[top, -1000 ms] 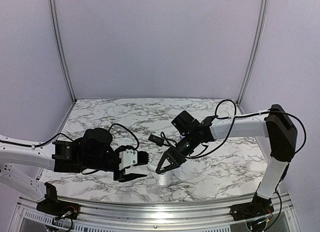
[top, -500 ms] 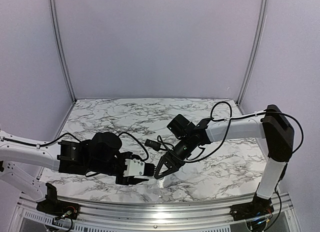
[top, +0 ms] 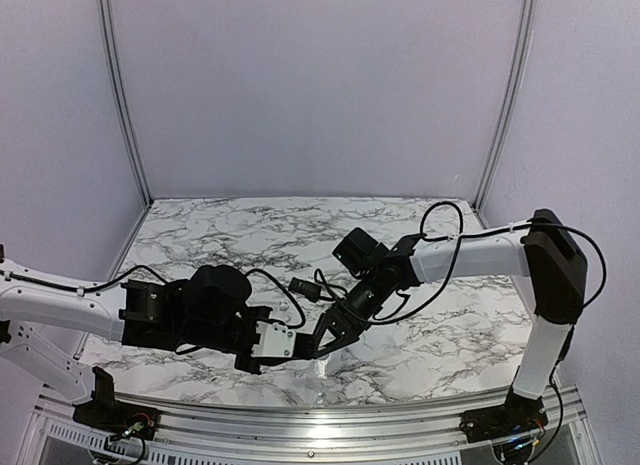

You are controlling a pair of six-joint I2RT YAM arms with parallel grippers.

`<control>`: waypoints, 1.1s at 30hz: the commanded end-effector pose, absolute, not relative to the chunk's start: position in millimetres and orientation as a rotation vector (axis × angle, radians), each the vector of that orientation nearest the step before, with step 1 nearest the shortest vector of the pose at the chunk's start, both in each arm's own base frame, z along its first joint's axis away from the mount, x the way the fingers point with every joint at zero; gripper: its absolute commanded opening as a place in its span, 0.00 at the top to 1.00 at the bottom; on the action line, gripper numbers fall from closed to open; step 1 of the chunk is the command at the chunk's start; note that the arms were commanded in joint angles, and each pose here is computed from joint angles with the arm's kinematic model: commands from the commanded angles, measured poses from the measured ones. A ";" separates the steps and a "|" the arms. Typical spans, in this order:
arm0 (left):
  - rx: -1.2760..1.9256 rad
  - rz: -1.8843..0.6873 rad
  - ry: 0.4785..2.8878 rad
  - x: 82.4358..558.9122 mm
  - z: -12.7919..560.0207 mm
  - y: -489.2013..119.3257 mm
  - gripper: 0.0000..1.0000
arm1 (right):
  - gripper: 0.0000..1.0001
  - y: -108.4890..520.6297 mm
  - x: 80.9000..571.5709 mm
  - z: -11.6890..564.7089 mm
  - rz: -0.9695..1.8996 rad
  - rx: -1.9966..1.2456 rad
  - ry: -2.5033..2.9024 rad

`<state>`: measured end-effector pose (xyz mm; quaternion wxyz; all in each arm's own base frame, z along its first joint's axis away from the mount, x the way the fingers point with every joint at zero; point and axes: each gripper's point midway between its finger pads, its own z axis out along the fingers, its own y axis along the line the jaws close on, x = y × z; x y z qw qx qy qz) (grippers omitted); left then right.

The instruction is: Insert the wireless bluetooth earbuds into the charging case

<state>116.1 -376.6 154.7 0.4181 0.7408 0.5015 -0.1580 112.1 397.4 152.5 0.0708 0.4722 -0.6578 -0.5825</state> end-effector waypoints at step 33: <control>1.222 -1.236 1.450 160.0 273.0 -365.0 1.00 | 0.15 350.4 214.2 322.8 -2.299 2.397 -2.508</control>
